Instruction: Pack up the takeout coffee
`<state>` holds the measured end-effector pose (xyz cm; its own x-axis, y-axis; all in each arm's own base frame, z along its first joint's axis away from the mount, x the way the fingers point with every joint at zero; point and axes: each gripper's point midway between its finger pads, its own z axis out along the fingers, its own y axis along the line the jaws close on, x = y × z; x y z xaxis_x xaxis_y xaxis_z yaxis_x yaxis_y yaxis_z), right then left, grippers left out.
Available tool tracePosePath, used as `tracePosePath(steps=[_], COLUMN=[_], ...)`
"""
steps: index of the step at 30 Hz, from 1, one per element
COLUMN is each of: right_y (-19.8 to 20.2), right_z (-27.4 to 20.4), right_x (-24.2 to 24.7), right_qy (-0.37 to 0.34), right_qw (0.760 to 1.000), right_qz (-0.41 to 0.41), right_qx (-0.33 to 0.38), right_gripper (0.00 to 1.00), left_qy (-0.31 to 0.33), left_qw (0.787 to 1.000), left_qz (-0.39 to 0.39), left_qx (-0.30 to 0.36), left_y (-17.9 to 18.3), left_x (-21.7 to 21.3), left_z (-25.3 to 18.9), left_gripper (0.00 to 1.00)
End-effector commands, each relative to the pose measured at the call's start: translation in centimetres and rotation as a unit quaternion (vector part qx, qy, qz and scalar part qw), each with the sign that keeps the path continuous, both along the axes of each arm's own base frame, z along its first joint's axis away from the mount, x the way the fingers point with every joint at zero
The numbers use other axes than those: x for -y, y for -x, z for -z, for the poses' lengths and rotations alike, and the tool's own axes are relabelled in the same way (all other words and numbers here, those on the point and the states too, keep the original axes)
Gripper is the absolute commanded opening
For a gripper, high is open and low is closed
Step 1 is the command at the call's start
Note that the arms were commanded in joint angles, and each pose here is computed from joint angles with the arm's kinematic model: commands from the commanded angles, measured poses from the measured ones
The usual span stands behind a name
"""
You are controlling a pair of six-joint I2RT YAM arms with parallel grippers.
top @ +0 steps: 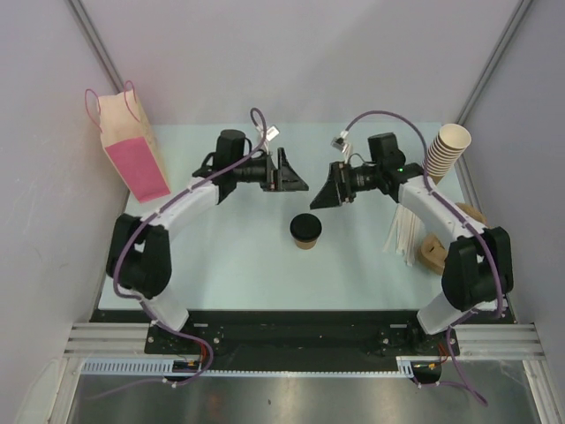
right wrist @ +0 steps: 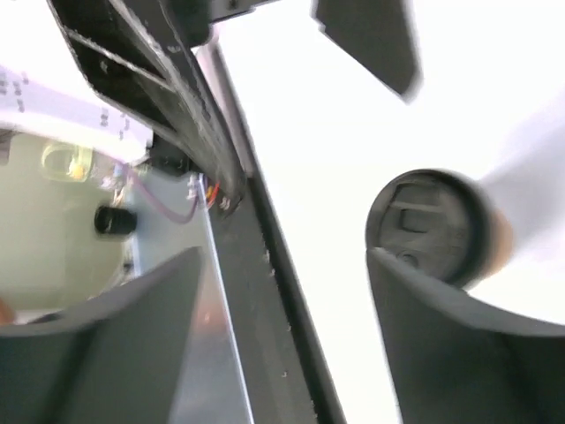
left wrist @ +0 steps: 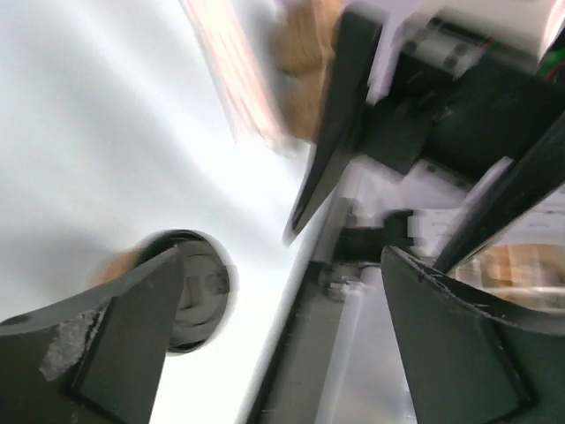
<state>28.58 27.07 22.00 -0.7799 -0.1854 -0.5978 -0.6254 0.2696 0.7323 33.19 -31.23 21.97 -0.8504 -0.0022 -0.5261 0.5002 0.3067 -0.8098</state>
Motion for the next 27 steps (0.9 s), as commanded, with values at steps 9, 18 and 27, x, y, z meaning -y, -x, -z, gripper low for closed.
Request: tracePosePath(steps=[9, 18, 27], right_y=[-7.9, -7.7, -7.6], right_z=[-3.0, -4.4, -4.3], right_x=[11.9, 12.6, 12.2], right_qy=[0.094, 0.083, 0.074], right_qw=[0.960, 0.957, 0.960], right_qz=[0.247, 0.258, 0.251], right_qx=[0.095, 0.106, 0.095], right_gripper=[1.00, 1.00, 1.00], left_qy=[-0.301, -0.336, -0.354], left_qw=[0.910, 0.899, 0.893], left_qz=[-0.022, 0.048, 0.071], left_qx=[0.284, 0.276, 0.268], left_y=[-0.4, 1.5, 2.1], left_x=[-3.2, 0.5, 1.1], left_z=[0.0, 3.8, 5.8], left_gripper=[0.99, 0.99, 0.99])
